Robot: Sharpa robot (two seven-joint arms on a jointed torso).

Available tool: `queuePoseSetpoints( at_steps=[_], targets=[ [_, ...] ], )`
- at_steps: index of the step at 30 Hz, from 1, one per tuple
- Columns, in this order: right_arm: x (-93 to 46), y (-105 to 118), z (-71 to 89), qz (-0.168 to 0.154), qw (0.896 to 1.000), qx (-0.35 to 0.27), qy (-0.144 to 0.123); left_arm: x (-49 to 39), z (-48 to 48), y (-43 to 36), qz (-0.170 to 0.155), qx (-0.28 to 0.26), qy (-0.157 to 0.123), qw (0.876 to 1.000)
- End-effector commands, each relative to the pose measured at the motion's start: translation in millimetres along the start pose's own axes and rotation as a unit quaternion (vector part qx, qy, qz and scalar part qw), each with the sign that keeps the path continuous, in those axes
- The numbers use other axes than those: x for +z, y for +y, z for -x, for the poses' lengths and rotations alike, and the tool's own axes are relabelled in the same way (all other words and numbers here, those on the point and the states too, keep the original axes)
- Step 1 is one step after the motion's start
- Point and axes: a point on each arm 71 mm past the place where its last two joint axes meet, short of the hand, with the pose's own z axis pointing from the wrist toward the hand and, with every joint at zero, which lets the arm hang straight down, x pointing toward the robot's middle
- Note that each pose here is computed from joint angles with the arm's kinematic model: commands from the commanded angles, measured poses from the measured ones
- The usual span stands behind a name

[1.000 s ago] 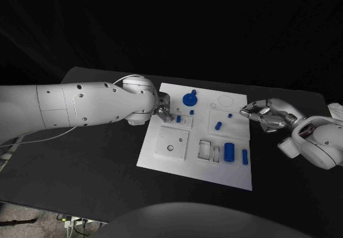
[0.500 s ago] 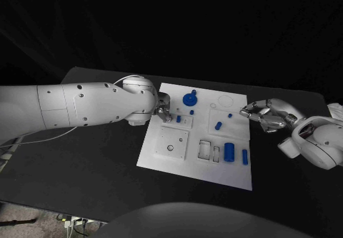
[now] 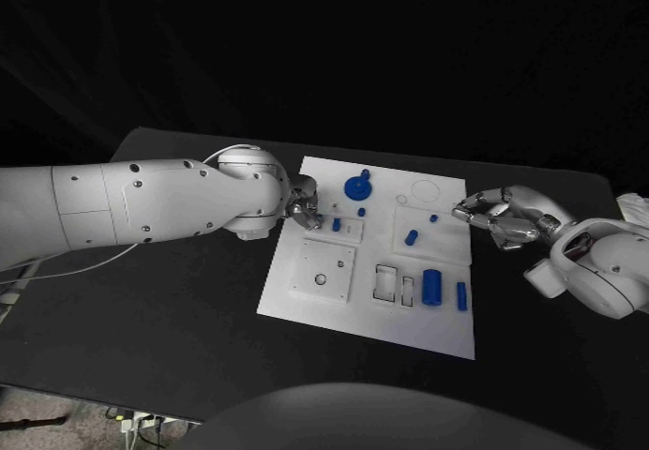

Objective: Assemble the parts on the task board

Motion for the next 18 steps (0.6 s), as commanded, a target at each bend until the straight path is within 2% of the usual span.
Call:
queuePoseSetpoints(
  at_steps=[1, 4, 8, 12, 13, 18],
  targets=[
    [-0.2, 0, -1.6, 0.001, 1.000, -0.001, 0.007, -4.7, 9.5, -8.0, -0.048, -0.011, -0.021, 0.999],
    [-0.2, 0, -1.7, 0.000, 1.000, -0.001, 0.007, -7.4, 16.7, -8.1, -0.056, -0.008, -0.015, 0.998],
    [0.4, 1, -2.3, 0.000, 1.000, 0.000, 0.008, -9.1, 27.7, -9.0, -0.059, -0.001, 0.007, 0.998],
    [1.1, 2, -3.7, 0.001, 1.000, 0.000, 0.010, -10.4, 37.2, -11.9, -0.056, 0.021, 0.046, 0.997],
    [1.1, 2, -4.1, 0.000, 1.000, 0.000, 0.011, -10.9, 40.1, -13.5, -0.051, 0.031, 0.068, 0.996],
    [1.0, 3, -4.6, -0.001, 1.000, 0.001, 0.012, -11.3, 45.7, -16.4, -0.029, 0.061, 0.124, 0.990]
  ],
)
